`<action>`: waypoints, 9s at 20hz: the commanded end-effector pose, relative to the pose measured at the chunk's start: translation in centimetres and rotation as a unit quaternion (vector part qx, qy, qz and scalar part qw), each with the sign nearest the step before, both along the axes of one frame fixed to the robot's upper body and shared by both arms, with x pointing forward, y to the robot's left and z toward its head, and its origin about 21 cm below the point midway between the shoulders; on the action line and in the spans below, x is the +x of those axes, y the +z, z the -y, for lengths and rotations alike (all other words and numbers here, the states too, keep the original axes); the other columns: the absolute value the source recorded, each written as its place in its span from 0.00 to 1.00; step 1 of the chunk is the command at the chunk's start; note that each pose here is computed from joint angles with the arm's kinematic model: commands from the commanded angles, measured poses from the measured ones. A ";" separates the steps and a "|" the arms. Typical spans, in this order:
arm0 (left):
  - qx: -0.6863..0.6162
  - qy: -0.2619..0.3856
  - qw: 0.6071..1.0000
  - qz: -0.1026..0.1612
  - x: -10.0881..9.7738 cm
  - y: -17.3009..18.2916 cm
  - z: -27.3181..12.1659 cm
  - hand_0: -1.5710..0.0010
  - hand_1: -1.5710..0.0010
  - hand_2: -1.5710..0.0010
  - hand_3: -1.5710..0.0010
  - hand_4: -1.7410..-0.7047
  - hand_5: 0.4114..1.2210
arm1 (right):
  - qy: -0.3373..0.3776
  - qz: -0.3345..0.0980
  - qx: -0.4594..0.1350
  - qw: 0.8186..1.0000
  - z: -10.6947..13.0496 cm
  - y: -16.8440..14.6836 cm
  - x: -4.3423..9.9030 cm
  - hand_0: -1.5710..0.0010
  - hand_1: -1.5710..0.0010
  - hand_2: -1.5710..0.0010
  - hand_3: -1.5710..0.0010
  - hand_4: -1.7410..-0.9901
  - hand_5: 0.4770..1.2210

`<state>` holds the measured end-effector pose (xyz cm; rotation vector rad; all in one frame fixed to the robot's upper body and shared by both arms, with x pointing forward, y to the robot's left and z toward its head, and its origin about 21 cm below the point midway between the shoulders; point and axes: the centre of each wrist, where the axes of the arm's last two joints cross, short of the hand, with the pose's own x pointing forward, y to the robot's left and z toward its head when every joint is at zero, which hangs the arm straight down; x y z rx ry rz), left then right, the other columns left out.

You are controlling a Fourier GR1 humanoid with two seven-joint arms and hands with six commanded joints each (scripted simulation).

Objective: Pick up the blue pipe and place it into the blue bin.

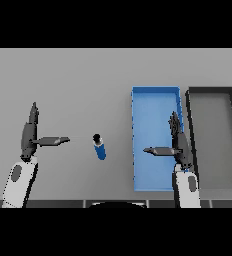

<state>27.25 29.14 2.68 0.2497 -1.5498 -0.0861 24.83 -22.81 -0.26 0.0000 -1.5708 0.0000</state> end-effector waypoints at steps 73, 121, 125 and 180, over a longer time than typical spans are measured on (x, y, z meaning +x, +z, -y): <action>-0.055 -0.438 0.892 0.097 -1.3 1.5 18.4 0.01 0.01 0.01 0.01 0.27 1.00 | 0.049 0.052 -0.165 0.984 2.6 1.4 -2.5 1.00 1.00 1.00 1.00 0.76 0.22; -0.024 -0.464 0.884 0.056 -1.0 2.3 19.0 0.00 0.00 0.00 0.00 0.14 1.00 | 0.443 0.111 -0.184 0.871 -12.2 19.1 1.5 0.55 0.55 0.53 0.62 0.45 0.03; -0.042 -0.463 0.883 0.060 -0.9 2.3 18.7 0.00 0.00 0.00 0.03 0.06 1.00 | 0.448 0.108 -0.163 0.872 -13.2 19.1 1.7 0.23 0.23 0.22 0.35 0.21 0.23; 0.046 -0.451 0.891 0.007 -0.7 1.7 16.7 1.00 1.00 1.00 1.00 0.84 0.01 | 0.136 0.110 -0.022 0.984 1.5 28.0 7.8 0.00 0.00 0.00 0.00 0.00 1.00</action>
